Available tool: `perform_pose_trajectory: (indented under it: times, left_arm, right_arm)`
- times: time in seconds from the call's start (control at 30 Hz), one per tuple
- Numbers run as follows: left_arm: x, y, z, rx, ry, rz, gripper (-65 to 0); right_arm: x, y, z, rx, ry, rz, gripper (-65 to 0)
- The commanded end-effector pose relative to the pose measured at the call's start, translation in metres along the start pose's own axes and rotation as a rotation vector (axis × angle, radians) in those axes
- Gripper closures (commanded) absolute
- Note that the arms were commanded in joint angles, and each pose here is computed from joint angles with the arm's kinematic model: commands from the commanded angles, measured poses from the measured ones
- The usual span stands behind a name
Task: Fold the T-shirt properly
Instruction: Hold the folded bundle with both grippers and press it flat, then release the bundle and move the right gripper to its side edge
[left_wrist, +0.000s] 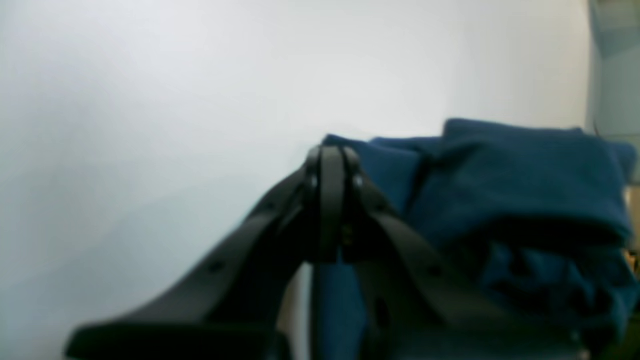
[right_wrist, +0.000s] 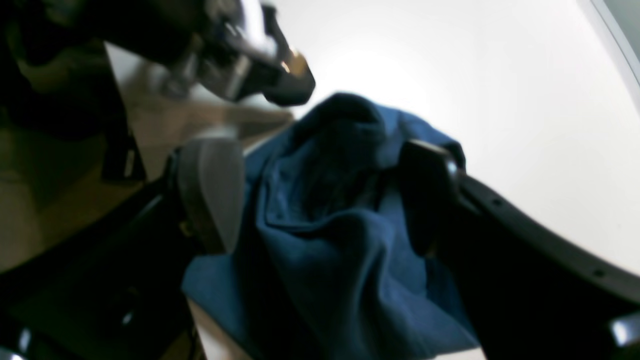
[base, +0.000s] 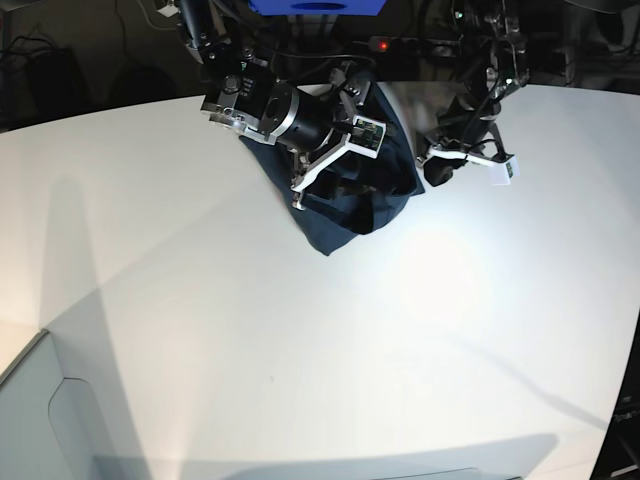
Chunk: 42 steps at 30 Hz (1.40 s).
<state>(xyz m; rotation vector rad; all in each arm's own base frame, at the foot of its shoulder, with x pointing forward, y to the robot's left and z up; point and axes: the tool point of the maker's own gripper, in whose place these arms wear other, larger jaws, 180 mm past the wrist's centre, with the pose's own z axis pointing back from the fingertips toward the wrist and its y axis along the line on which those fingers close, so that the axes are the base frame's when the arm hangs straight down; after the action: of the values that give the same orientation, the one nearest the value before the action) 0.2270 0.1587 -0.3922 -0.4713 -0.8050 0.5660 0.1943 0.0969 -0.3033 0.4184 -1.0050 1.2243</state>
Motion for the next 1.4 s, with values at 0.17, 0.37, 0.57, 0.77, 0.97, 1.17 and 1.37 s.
perform_pose_trajectory:
  times: [0.17,0.37,0.57,0.77,0.97,1.17,1.37]
  left_arm:
    - [0.042,0.005,0.025,0.018,-0.13,-0.037,0.0]
    - [0.057,0.019,0.037,0.057,-0.176,-0.037,0.0]
    - [0.059,0.021,0.038,0.063,-0.184,-0.033,0.0]
    - [0.058,0.021,0.038,0.063,-0.184,-0.032,0.0]
    - [0.061,0.023,0.039,0.068,-0.19,-0.037,0.0]
    - [0.076,0.035,0.047,0.102,-0.236,-0.026,0.0]
    - [0.085,0.043,0.053,0.126,-0.26,-0.029,0.0]
  right_arm:
    - [-0.006,-0.029,0.011,-0.083,-0.009,-0.033,-46.0]
    - [-0.026,-0.028,0.004,-0.056,0.041,-0.034,-27.0]
    - [-0.037,-0.019,0.0,-0.03,0.069,-0.055,-4.1]
    - [-0.032,-0.009,0.009,-0.029,0.053,-0.065,-0.1]
    - [-0.019,0.017,0.02,0.004,0.02,-0.079,-0.1]
    - [-0.018,0.049,0.019,0.106,0.021,-0.022,-0.4]
    - [-0.019,0.053,0.019,0.119,0.028,-0.013,-2.2]
